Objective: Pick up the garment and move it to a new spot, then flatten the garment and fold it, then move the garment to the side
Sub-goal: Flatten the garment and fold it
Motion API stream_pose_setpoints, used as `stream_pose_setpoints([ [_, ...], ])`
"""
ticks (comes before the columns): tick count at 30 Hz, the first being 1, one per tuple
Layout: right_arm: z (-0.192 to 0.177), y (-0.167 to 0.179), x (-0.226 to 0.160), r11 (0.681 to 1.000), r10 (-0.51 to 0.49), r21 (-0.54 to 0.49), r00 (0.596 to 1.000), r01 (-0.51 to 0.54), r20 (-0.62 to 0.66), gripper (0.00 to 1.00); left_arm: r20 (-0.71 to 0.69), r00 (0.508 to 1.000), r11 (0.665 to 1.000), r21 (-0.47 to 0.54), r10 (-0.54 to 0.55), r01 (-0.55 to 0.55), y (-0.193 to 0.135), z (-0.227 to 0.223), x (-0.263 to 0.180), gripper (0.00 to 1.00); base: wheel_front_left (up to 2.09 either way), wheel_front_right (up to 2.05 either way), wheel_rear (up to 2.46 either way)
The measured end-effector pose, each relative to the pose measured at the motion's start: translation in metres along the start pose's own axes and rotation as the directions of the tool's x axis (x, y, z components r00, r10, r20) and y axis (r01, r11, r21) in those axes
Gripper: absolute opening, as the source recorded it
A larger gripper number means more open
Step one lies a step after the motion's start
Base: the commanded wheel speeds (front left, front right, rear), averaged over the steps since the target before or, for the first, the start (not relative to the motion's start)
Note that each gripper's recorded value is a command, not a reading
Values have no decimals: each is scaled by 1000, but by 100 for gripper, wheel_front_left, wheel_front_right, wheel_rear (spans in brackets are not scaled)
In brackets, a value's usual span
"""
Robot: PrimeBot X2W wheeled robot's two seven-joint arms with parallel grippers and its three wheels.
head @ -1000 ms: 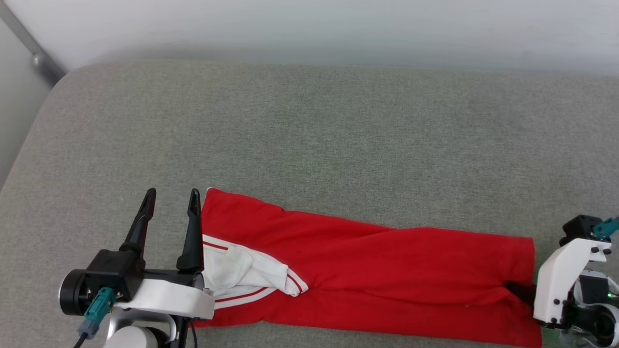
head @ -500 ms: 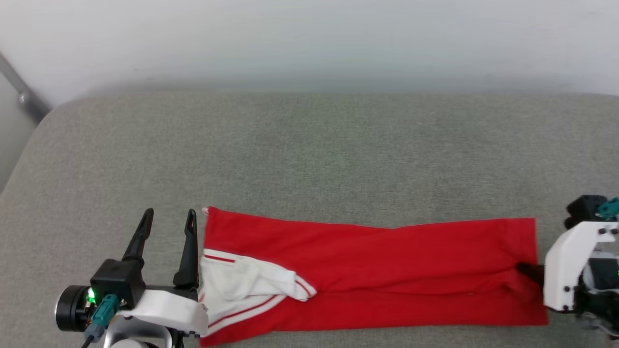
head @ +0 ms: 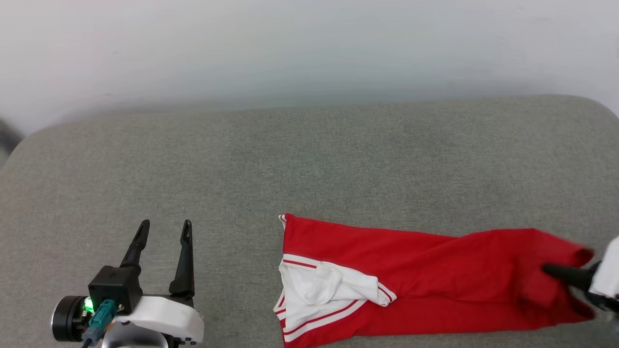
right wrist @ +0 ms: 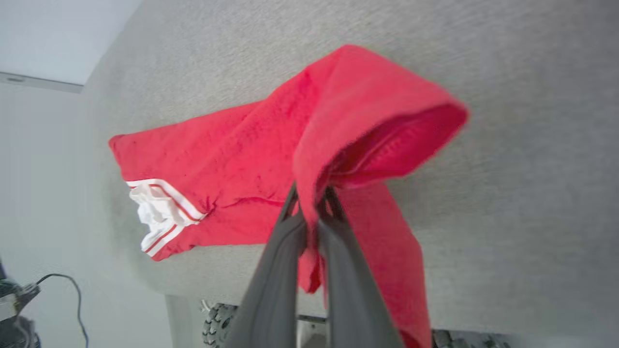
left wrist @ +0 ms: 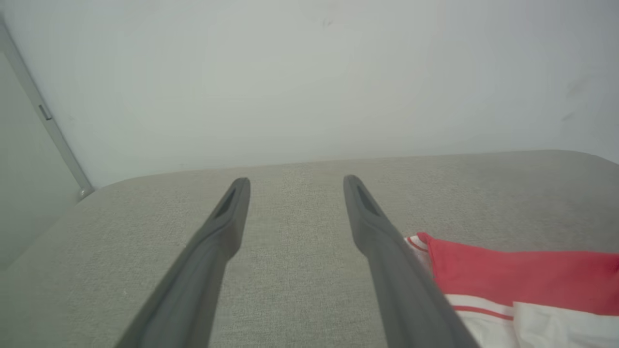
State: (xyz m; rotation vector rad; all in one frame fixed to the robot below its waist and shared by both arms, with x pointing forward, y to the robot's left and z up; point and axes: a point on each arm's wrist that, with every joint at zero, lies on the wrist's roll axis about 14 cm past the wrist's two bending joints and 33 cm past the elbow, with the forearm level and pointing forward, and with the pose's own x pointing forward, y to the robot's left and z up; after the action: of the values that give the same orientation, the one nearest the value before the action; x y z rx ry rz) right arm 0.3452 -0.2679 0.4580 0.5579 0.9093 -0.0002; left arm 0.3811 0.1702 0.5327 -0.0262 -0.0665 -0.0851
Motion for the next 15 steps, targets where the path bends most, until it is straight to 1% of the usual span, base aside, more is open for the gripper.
stream_pose_setpoints([
  [2, -11, 25, 6, 993, 112, 53, 993, -110, -39, 0, 4, 1000, 1000, 0, 6, -6, 2, 1, 0, 100, 0, 0, 0],
  [4, -19, 50, 10, 970, 229, 103, 971, -222, -66, 0, 8, 1000, 1000, -2, 9, -9, 3, 3, -1, 100, 0, 0, 0],
  [7, -25, 77, 14, 930, 354, 141, 929, -338, -107, 0, 10, 1000, 1000, -3, 12, -12, 4, 3, -2, 100, 0, 0, 0],
  [9, -32, 95, 19, 900, 427, 162, 892, -404, -147, 0, 9, 1000, 1000, -3, 14, -14, 6, 4, -3, 100, 0, 0, 0],
  [11, -41, 121, 27, 853, 518, 190, 836, -487, -183, 0, 11, 1000, 1000, -3, 18, -18, 8, 4, -4, 100, 0, 0, 0],
  [13, -51, 145, 34, 813, 581, 209, 786, -544, -213, 0, 5, 1000, 1000, -5, 22, -22, 8, 3, -6, 100, 0, 0, 0],
  [15, -63, 167, 41, 781, 624, 223, 742, -583, -246, 0, -4, 1000, 1000, -9, 26, -26, 8, 1, -8, 100, 0, 0, 0],
])
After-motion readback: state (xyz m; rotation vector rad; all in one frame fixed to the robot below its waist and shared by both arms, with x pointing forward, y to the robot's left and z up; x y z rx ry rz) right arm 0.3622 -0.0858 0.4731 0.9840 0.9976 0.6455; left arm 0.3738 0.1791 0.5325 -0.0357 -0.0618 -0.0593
